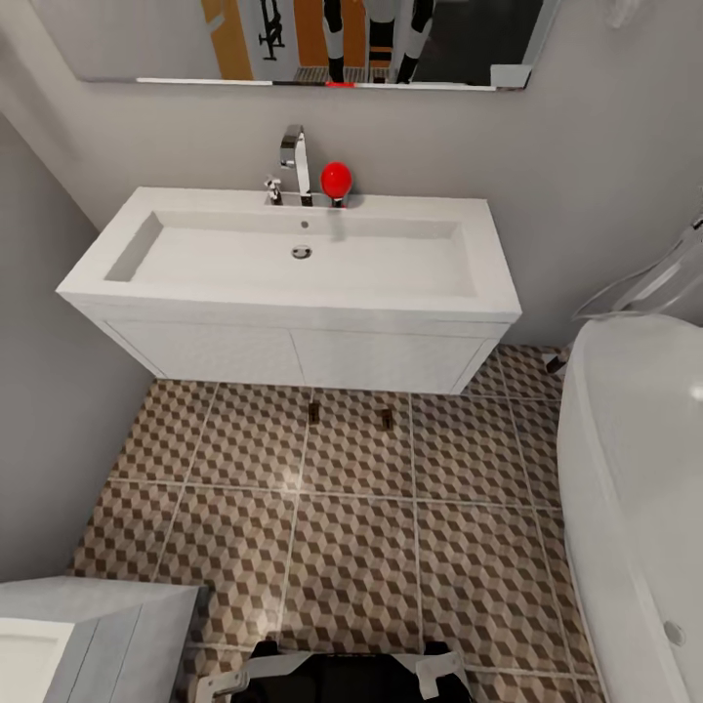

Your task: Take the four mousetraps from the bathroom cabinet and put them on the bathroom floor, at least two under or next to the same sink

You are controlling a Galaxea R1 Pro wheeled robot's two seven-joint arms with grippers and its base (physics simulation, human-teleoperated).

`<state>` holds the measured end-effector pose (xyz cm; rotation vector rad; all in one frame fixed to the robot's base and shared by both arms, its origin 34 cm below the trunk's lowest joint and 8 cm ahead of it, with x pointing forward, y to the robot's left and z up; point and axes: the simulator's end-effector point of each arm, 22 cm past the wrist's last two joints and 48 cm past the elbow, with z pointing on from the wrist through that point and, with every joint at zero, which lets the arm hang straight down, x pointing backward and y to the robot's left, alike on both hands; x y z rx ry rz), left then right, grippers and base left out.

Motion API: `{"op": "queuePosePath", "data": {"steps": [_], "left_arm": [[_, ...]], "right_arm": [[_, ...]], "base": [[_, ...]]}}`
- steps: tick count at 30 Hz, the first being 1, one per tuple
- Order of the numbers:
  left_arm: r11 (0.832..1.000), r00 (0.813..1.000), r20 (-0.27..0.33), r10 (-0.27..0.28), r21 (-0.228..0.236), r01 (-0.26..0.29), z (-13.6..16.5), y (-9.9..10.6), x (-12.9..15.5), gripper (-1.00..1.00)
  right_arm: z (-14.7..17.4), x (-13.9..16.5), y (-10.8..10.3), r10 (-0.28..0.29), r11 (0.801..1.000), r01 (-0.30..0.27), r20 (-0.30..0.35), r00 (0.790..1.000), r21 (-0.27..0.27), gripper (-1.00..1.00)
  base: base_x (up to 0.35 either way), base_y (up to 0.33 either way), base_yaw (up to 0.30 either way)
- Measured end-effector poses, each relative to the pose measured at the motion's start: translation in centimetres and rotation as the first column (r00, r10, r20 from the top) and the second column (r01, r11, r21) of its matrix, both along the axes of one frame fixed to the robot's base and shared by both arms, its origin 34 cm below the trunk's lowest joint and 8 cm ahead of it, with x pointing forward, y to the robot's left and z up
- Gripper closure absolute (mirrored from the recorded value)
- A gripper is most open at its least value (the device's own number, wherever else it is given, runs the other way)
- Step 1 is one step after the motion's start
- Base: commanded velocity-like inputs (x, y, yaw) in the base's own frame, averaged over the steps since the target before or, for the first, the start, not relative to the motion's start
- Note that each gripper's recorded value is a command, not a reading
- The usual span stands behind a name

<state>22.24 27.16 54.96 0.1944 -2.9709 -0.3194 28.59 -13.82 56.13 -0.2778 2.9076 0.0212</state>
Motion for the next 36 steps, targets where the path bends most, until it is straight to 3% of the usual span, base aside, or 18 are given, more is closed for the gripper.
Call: {"op": "queuePosePath", "data": {"steps": [27, 36], "left_arm": [[1.000, 0.999, 0.048, 0.007, 0.002, -0.007, 0.5, 0.1, 2.0, -1.00], [1.000, 0.994, 0.108, 0.012, 0.025, -0.014, 0.7, 1.5, 3.7, -1.00]], "right_arm": [[0.9, 2.5, -0.3, -0.011, 1.000, 0.010, 0.072, 0.997, 0.003, -1.00], [1.2, 3.4, -0.9, -0.014, 1.000, 0.014, 0.100, 0.995, -0.003, -1.00]], "base": [[0.000, 0.000, 0.000], [0.000, 0.000, 0.000]]}}
